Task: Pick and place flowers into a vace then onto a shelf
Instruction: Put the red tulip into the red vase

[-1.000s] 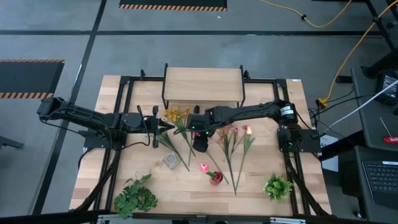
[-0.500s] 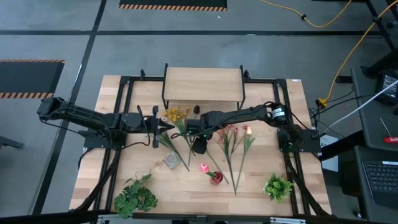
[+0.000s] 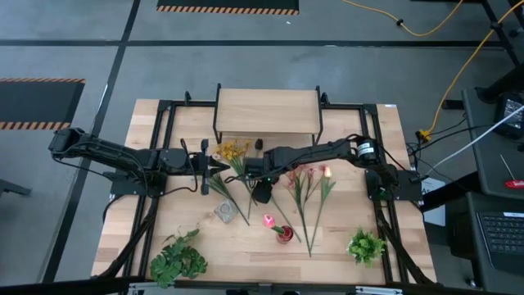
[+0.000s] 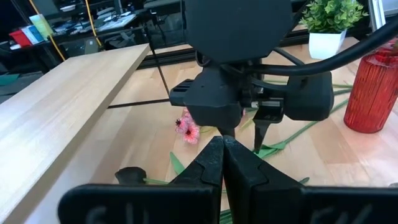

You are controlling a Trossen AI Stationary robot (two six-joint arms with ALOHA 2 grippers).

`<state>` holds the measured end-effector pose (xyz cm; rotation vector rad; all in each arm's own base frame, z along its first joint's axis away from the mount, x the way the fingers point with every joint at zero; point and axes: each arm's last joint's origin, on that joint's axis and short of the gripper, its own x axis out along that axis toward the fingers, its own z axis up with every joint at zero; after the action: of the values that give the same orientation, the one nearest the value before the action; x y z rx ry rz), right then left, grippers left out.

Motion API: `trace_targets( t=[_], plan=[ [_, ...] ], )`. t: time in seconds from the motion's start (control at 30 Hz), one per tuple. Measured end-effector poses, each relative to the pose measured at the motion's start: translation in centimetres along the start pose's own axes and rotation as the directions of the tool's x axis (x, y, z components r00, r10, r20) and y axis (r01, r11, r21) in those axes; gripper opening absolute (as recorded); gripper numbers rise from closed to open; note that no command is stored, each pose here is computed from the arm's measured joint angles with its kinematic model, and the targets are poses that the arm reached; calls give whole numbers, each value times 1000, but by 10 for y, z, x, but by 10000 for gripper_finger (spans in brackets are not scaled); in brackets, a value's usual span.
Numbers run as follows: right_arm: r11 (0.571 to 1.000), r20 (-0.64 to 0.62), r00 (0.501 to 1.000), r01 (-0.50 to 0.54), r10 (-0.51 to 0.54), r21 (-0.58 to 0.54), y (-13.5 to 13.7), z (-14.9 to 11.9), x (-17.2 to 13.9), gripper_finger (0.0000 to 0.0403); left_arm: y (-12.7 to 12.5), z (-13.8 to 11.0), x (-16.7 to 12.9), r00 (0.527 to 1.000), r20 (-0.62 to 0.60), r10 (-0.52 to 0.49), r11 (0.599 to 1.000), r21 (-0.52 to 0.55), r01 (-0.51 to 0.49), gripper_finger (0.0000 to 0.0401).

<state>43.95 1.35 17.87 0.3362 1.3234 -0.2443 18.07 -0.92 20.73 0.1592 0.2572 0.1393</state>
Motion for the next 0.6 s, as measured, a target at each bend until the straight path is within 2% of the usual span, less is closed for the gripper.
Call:
trace_targets(
  t=[0.37, 0.6],
  plan=[
    [1000, 17, 1000, 26, -26, -14, 6, -2, 0, 154, 0, 0, 0, 1000, 0, 0, 1000, 0, 0, 4],
    [999, 5, 1000, 31, -31, -16, 2, -11, 17, 154, 0, 0, 0, 1000, 0, -3, 1000, 0, 3, 4]
  ],
)
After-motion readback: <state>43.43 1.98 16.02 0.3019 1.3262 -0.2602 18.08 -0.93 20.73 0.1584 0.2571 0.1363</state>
